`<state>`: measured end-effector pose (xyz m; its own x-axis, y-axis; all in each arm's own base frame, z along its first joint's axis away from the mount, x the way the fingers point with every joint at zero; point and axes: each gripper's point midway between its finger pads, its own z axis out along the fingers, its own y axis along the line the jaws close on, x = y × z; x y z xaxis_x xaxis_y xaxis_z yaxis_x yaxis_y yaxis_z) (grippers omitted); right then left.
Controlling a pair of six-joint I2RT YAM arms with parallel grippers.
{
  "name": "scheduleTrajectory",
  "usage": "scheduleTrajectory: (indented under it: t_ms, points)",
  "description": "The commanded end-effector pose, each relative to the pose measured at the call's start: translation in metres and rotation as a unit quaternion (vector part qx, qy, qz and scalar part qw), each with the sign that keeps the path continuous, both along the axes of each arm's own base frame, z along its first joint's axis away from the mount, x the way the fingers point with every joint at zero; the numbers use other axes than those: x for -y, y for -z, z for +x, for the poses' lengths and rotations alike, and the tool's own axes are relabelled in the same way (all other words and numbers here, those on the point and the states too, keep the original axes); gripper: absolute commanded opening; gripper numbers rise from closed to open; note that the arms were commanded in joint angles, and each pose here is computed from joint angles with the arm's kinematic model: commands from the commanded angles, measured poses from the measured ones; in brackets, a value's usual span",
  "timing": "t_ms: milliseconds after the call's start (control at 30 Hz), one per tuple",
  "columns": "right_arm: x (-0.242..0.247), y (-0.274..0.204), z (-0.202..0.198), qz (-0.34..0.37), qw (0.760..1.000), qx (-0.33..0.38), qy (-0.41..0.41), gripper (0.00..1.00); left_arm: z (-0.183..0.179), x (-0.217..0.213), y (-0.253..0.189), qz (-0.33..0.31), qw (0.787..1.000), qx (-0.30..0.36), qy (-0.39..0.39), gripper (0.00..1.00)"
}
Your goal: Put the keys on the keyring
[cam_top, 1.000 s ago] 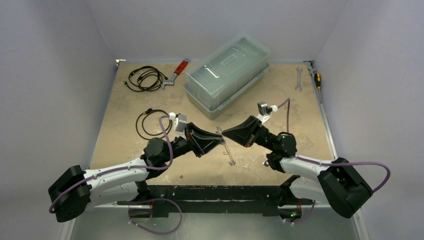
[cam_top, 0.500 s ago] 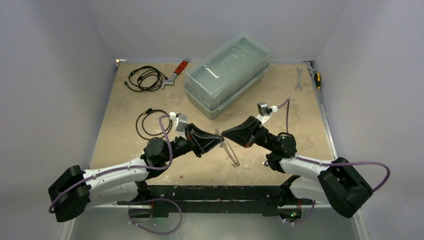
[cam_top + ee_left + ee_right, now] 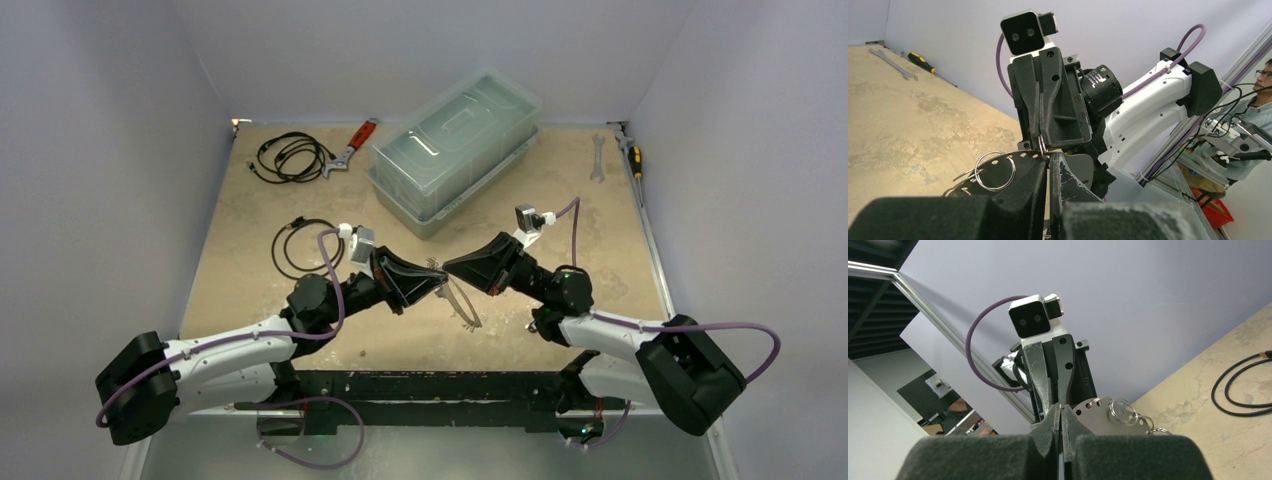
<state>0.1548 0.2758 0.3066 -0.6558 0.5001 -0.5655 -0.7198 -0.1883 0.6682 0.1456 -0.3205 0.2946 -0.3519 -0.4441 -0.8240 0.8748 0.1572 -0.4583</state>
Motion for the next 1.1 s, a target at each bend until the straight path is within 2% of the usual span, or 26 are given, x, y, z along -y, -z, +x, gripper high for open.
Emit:
scheduleTrajectory:
  t_ms: [0, 133, 333, 433, 500, 600, 733, 867, 1067]
  points:
    - [0.02, -0.045, -0.047, 0.084, 0.986, 0.142, -0.025, 0.0, 0.004, -0.005, -0.033, -0.036, 0.999, 0.022, -0.019, 0.0]
    - [0.021, -0.042, -0.047, 0.081, 0.987, 0.134, -0.028, 0.0, 0.006, -0.006, -0.03, -0.009, 1.0, 0.01, -0.027, 0.0]
    - [0.019, -0.039, -0.044, 0.075, 0.989, 0.123, -0.026, 0.26, 0.006, -0.01, -0.032, 0.014, 0.999, 0.012, -0.036, 0.0]
    - [0.018, -0.038, -0.043, 0.071, 0.99, 0.12, -0.025, 0.29, 0.005, -0.012, -0.032, 0.023, 0.999, 0.012, -0.035, 0.0]
    - [0.017, -0.037, -0.042, 0.069, 0.99, 0.118, -0.025, 0.26, 0.003, -0.011, -0.033, 0.027, 0.999, 0.012, -0.029, 0.0]
    - [0.016, -0.036, -0.041, 0.065, 0.991, 0.116, -0.024, 0.16, 0.001, -0.011, -0.032, 0.029, 0.999, 0.012, -0.026, 0.0]
    - [0.014, -0.034, -0.038, 0.058, 0.992, 0.114, -0.022, 0.12, 0.0, -0.01, -0.034, 0.029, 0.999, 0.014, -0.021, 0.0]
    - [0.013, -0.032, -0.037, 0.051, 0.992, 0.113, -0.02, 0.01, -0.001, -0.01, -0.035, 0.035, 0.999, 0.016, -0.018, 0.0]
    - [0.01, -0.029, -0.034, 0.032, 0.992, 0.123, -0.01, 0.0, -0.001, -0.013, -0.038, 0.055, 0.998, 0.017, -0.024, 0.0]
